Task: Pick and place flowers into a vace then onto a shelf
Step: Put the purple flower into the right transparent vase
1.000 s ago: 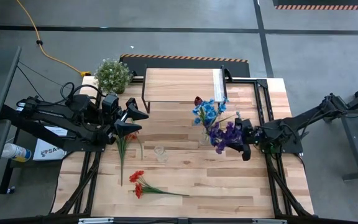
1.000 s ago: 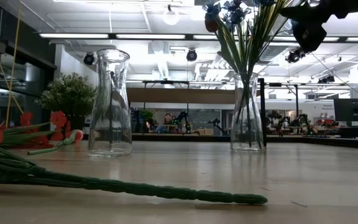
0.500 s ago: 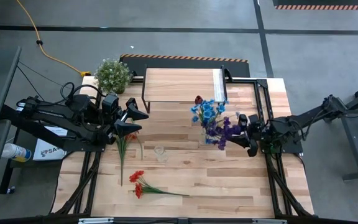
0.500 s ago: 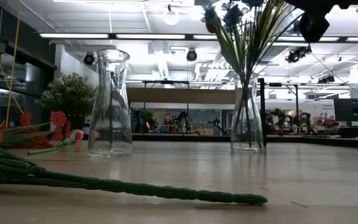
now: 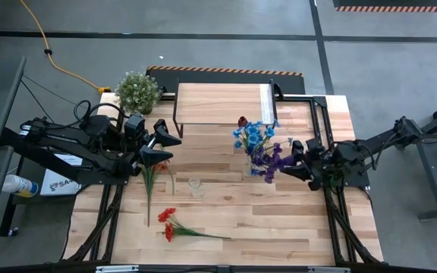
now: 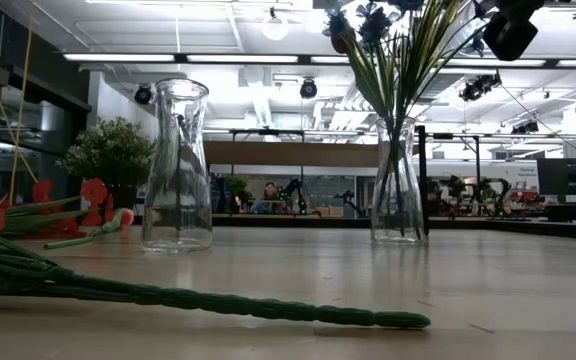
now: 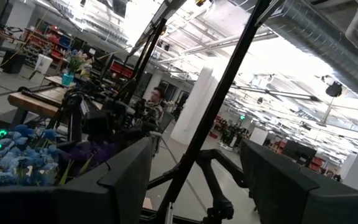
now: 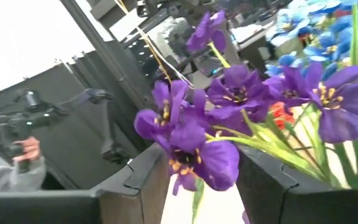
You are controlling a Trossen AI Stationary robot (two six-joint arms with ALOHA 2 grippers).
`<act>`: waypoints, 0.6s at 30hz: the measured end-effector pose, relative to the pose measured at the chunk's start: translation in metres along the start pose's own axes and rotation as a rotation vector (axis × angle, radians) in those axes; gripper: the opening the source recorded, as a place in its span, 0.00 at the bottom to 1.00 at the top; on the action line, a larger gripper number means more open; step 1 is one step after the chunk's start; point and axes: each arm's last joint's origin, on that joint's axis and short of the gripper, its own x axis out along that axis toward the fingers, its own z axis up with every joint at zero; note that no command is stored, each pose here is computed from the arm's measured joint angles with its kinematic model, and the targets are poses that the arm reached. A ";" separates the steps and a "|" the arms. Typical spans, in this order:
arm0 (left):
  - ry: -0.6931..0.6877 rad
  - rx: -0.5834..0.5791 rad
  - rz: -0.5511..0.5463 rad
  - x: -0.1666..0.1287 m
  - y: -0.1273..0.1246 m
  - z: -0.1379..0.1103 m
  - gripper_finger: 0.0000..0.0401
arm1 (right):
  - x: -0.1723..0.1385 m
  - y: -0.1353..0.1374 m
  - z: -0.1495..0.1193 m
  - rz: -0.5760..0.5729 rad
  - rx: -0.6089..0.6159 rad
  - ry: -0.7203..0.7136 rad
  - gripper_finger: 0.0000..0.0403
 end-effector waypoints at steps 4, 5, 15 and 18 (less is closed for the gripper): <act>0.000 0.000 0.000 0.000 0.000 0.000 0.69 | -0.002 0.001 0.002 0.021 0.008 -0.004 0.41; 0.000 0.000 0.000 0.000 0.000 0.000 0.69 | -0.003 0.001 0.002 0.024 0.010 -0.009 0.41; 0.000 0.000 0.000 0.000 0.000 0.000 0.69 | -0.011 0.008 0.016 0.096 -0.025 -0.129 0.41; 0.000 0.000 0.000 0.000 0.000 0.000 0.69 | -0.013 0.009 0.019 0.113 -0.020 -0.155 0.41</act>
